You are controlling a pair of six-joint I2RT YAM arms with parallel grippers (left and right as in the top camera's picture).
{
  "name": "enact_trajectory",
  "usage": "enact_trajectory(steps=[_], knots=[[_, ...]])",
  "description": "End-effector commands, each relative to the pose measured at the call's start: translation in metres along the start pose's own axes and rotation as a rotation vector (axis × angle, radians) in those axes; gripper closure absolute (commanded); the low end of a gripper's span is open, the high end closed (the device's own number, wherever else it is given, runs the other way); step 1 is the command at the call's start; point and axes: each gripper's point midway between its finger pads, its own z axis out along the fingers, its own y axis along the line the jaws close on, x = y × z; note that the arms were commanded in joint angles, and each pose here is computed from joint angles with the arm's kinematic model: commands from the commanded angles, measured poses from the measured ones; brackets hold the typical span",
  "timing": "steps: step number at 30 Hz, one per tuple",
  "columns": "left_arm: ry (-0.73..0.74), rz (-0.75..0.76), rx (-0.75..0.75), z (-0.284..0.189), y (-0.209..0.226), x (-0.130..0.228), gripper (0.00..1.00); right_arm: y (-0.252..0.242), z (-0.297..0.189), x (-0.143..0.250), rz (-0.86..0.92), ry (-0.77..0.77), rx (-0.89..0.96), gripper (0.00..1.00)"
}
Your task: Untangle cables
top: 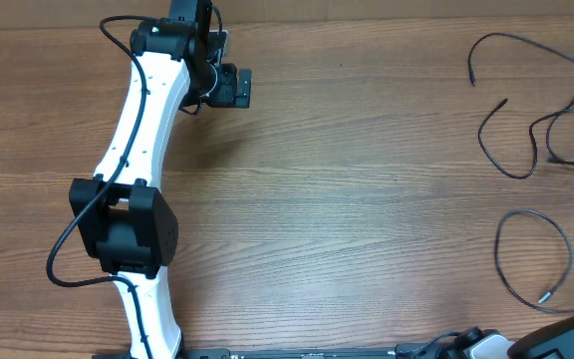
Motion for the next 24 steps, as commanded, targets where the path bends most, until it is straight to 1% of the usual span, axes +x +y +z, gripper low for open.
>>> enact_trajectory(steps=[1,8,9,10,11,12,13,14,18,24], knots=[[-0.007,-0.001,0.0,-0.003,-0.006,0.0,0.0,-0.028,-0.009,-0.018,0.049,-0.057,0.044,0.96],[-0.007,-0.001,0.0,-0.003,-0.006,0.0,0.0,-0.049,-0.012,-0.024,0.159,-0.101,-0.001,0.96],[-0.007,-0.001,0.0,-0.003,-0.006,0.0,0.01,-0.05,-0.012,-0.025,0.16,-0.103,0.0,0.89],[-0.007,-0.001,0.0,-0.003,-0.006,0.0,0.0,-0.05,-0.012,-0.025,0.159,-0.103,0.002,0.76],[-0.007,-0.001,0.0,-0.003,-0.006,0.0,0.0,-0.05,-0.011,-0.024,0.159,-0.102,0.001,0.64],[-0.007,-0.001,0.0,-0.003,-0.006,0.0,0.01,-0.05,-0.011,-0.024,0.159,-0.101,0.001,0.43],[-0.007,-0.001,0.0,-0.003,-0.006,0.0,0.0,-0.05,-0.011,-0.024,0.159,-0.101,0.001,0.08],[-0.007,-0.001,0.0,-0.003,-0.006,0.0,0.0,-0.05,-0.011,-0.024,0.159,-0.101,0.0,0.0],[-0.007,-0.001,0.0,-0.003,-0.006,0.0,0.01,-0.044,-0.011,-0.022,0.159,-0.091,-0.029,0.0],[-0.007,-0.001,0.0,-0.003,-0.006,0.0,0.01,-0.023,-0.012,-0.015,0.162,-0.058,-0.145,0.0]])
